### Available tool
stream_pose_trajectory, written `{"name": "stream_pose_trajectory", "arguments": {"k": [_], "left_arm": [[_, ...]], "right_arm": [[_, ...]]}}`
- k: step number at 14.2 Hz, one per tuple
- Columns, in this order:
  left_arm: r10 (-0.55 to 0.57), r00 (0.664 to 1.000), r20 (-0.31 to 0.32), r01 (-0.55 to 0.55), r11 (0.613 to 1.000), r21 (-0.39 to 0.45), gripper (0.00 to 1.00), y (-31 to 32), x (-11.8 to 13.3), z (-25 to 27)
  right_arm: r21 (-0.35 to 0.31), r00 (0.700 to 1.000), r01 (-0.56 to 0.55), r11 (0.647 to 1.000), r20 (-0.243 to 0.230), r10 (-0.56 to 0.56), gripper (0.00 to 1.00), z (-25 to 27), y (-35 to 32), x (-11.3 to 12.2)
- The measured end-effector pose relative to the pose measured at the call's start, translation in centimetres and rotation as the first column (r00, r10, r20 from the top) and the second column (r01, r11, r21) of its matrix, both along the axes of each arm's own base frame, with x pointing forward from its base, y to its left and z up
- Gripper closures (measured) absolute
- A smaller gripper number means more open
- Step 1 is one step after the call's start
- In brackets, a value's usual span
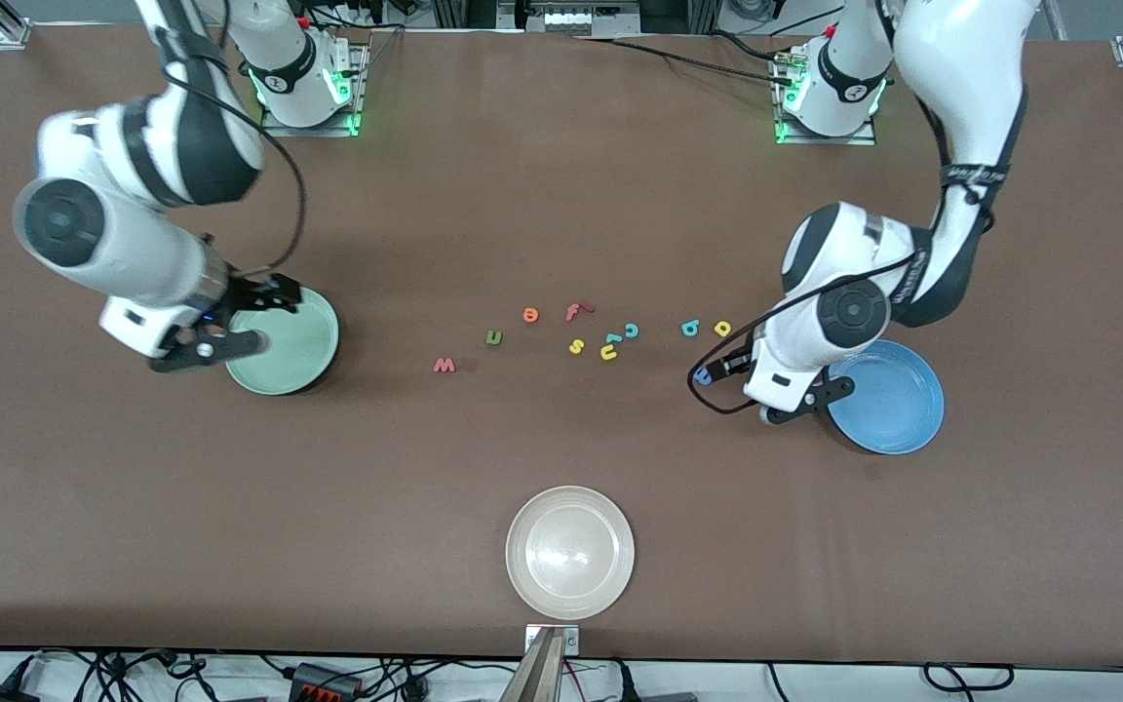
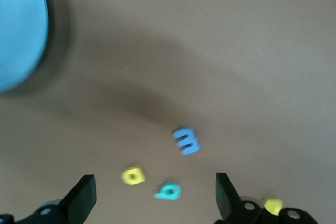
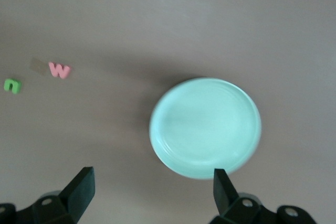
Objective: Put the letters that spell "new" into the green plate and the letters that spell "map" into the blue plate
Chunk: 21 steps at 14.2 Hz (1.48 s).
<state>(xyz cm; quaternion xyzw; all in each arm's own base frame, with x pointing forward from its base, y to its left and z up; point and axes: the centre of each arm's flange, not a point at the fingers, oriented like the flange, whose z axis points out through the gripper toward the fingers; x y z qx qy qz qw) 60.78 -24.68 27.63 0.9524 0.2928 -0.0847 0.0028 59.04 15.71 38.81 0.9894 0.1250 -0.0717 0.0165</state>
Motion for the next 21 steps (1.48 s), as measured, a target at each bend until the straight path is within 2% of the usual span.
{"name": "stream_pose_trajectory", "arguments": {"k": [2, 4, 6, 7, 10, 11, 13, 14, 15, 16, 17, 19, 21], "left_arm": [[0.179, 0.984, 0.008, -0.179, 0.984, 0.016, 0.0, -1.6, -0.1, -2.9], [0.228, 0.974, 0.001, -0.227, 0.973, 0.024, 0.0, -2.9, -0.7, -5.6], [0.24, 0.971, -0.005, -0.24, 0.97, 0.028, 0.14, -3.2, -0.8, -7.2], [0.241, 0.971, -0.008, -0.241, 0.97, 0.03, 0.14, -3.1, -0.9, -7.6], [0.242, 0.97, -0.018, -0.242, 0.97, 0.037, 0.38, -3.0, -1.0, -8.3], [0.244, 0.969, -0.02, -0.243, 0.969, 0.039, 0.39, -2.8, -1.0, -8.8], [0.248, 0.969, -0.018, -0.248, 0.968, 0.037, 0.4, -2.7, -0.9, -9.7], [0.248, 0.969, -0.02, -0.247, 0.968, 0.037, 0.4, -2.7, -1.0, -10.2], [0.247, 0.969, -0.02, -0.246, 0.968, 0.037, 0.46, -2.8, -1.1, -10.5], [0.247, 0.969, -0.018, -0.246, 0.969, 0.035, 0.47, -2.9, -1.0, -10.5], [0.247, 0.969, -0.015, -0.247, 0.969, 0.033, 0.52, -2.9, -1.0, -10.4], [0.247, 0.969, -0.012, -0.247, 0.969, 0.031, 0.74, -2.9, -0.8, -10.3], [0.239, 0.971, -0.012, -0.238, 0.971, 0.032, 0.74, -2.9, -0.8, -10.1]], "right_arm": [[-0.014, 1.0, 0.03, 0.999, 0.009, -0.03, 0.0, -3.0, 4.3, -0.4], [-0.031, 0.996, 0.087, 0.996, 0.018, -0.087, 0.0, -5.7, 8.4, -1.2], [-0.037, 0.987, 0.156, 0.987, 0.027, -0.155, 0.0, -8.3, 12.1, -2.4], [-0.025, 0.98, 0.199, 0.98, 0.027, -0.199, 0.0, -9.7, 14.0, -3.0], [0.009, 0.965, 0.261, 0.965, 0.034, -0.261, 0.0, -12.6, 18.1, -4.5], [0.013, 0.962, 0.268, 0.963, 0.042, -0.268, 0.0, -13.3, 19.0, -4.9], [0.02, 0.955, 0.29, 0.957, 0.056, -0.291, 0.12, -15.0, 20.4, -5.5], [0.021, 0.951, 0.302, 0.953, 0.062, -0.303, 0.12, -15.9, 21.0, -5.7], [0.022, 0.946, 0.316, 0.949, 0.066, -0.316, 0.15, -16.8, 21.5, -6.0], [0.02, 0.944, 0.324, 0.946, 0.067, -0.324, 0.16, -17.6, 21.8, -6.2], [0.017, 0.941, 0.332, 0.943, 0.067, -0.332, 0.22, -18.2, 22.1, -6.4], [0.014, 0.941, 0.331, 0.944, 0.067, -0.331, 0.26, -18.8, 22.5, -6.6], [0.02, 0.944, 0.322, 0.946, 0.071, -0.323, 0.27, -18.9, 23.4, -6.6]]}}
